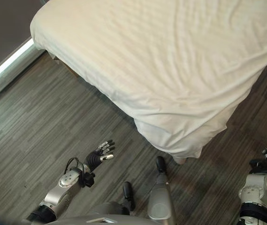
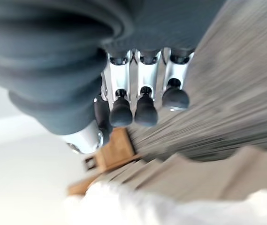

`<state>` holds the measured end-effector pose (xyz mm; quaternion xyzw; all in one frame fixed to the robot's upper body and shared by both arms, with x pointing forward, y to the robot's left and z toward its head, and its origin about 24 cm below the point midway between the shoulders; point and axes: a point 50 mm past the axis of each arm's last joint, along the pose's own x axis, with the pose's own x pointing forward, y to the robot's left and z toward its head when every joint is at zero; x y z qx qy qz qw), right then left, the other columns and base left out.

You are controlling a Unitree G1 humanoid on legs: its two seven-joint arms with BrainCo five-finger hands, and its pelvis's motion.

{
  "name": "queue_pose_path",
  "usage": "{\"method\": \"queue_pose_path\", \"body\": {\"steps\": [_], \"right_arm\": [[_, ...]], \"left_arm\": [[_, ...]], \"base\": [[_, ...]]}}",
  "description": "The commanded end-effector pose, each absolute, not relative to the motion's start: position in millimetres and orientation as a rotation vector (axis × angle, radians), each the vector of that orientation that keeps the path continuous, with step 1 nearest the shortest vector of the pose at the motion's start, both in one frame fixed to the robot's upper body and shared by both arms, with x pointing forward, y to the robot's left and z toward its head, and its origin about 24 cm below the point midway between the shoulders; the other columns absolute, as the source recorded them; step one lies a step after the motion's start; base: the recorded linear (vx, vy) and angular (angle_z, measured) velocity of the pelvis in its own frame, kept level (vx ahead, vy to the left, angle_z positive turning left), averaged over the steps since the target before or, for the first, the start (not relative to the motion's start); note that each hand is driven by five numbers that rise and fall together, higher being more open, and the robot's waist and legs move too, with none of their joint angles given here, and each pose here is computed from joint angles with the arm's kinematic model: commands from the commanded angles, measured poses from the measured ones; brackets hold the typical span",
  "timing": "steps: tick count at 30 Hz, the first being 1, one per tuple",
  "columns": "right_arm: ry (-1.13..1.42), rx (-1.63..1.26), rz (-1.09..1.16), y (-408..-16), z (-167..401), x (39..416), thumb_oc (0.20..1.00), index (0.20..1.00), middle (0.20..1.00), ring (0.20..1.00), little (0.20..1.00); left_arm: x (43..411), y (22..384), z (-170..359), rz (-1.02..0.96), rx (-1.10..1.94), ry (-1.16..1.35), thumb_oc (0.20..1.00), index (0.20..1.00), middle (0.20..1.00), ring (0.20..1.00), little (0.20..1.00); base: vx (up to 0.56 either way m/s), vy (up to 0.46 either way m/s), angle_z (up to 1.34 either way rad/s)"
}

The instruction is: Making the bed.

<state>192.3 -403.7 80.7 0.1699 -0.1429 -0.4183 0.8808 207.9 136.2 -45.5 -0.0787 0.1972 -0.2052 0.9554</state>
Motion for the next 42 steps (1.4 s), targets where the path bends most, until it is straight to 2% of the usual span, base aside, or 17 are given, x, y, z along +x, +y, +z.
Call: {"method": "queue_pose_path", "body": {"steps": [1, 6, 15, 22, 24, 30, 32, 34, 38, 41, 42], "right_arm": [[-0.463, 0.212, -0.686, -377, 123, 224, 0.200, 0.200, 0.200, 0.200, 0.200], [-0.453, 0.174, -0.515, -352, 141, 258, 0.200, 0.200, 0.200, 0.200, 0.200], [-0.348, 0.122, -0.406, -341, 167, 319, 0.200, 0.200, 0.200, 0.200, 0.200], [-0.284, 0.150, -0.493, -356, 186, 342, 0.200, 0.200, 0.200, 0.200, 0.200], [-0.187, 0.150, -0.544, -364, 167, 342, 0.200, 0.200, 0.200, 0.200, 0.200], [-0.025, 0.241, -0.588, -360, 103, 326, 0.200, 0.200, 0.200, 0.200, 0.200], [0.101, 0.350, -0.644, -352, 52, 307, 0.200, 0.200, 0.200, 0.200, 0.200], [0.134, 0.411, -0.672, -348, 34, 299, 0.200, 0.200, 0.200, 0.200, 0.200], [0.396, 0.531, -0.746, -322, -49, 247, 0.200, 0.200, 0.200, 0.200, 0.200], [0.482, 0.568, -0.783, -315, -73, 223, 0.200, 0.200, 0.200, 0.200, 0.200], [0.545, 0.583, -0.818, -311, -88, 203, 0.200, 0.200, 0.200, 0.200, 0.200]], "left_arm": [[217, 143, -36, -0.453, -0.091, 0.335, 1.000, 1.000, 1.000, 1.000, 1.000], [212, 140, -36, -0.495, -0.077, 0.346, 1.000, 1.000, 1.000, 1.000, 1.000], [211, 133, -35, -0.540, -0.094, 0.347, 1.000, 1.000, 1.000, 1.000, 1.000], [213, 126, -32, -0.555, -0.115, 0.340, 1.000, 1.000, 1.000, 1.000, 1.000], [215, 123, -32, -0.555, -0.118, 0.338, 1.000, 1.000, 1.000, 1.000, 1.000], [215, 124, -35, -0.527, -0.116, 0.351, 1.000, 1.000, 1.000, 1.000, 1.000], [217, 123, -34, -0.522, -0.112, 0.347, 1.000, 1.000, 1.000, 1.000, 1.000], [218, 122, -34, -0.519, -0.115, 0.345, 1.000, 1.000, 1.000, 1.000, 1.000], [222, 116, -33, -0.505, -0.132, 0.332, 1.000, 1.000, 1.000, 1.000, 1.000], [223, 115, -32, -0.504, -0.140, 0.327, 1.000, 1.000, 1.000, 1.000, 1.000], [223, 114, -33, -0.499, -0.141, 0.326, 1.000, 1.000, 1.000, 1.000, 1.000]], "base": [[-0.05, -0.002, -0.03], [-0.02, -0.003, -0.04], [0.00, -0.001, 0.00], [-0.02, -0.023, 0.06], [-0.01, -0.061, 0.10], [0.02, -0.048, 0.06], [0.03, -0.033, 0.07], [0.00, 0.000, 0.00], [0.02, -0.011, 0.00], [0.01, -0.006, 0.00], [0.03, -0.004, -0.06]]}}
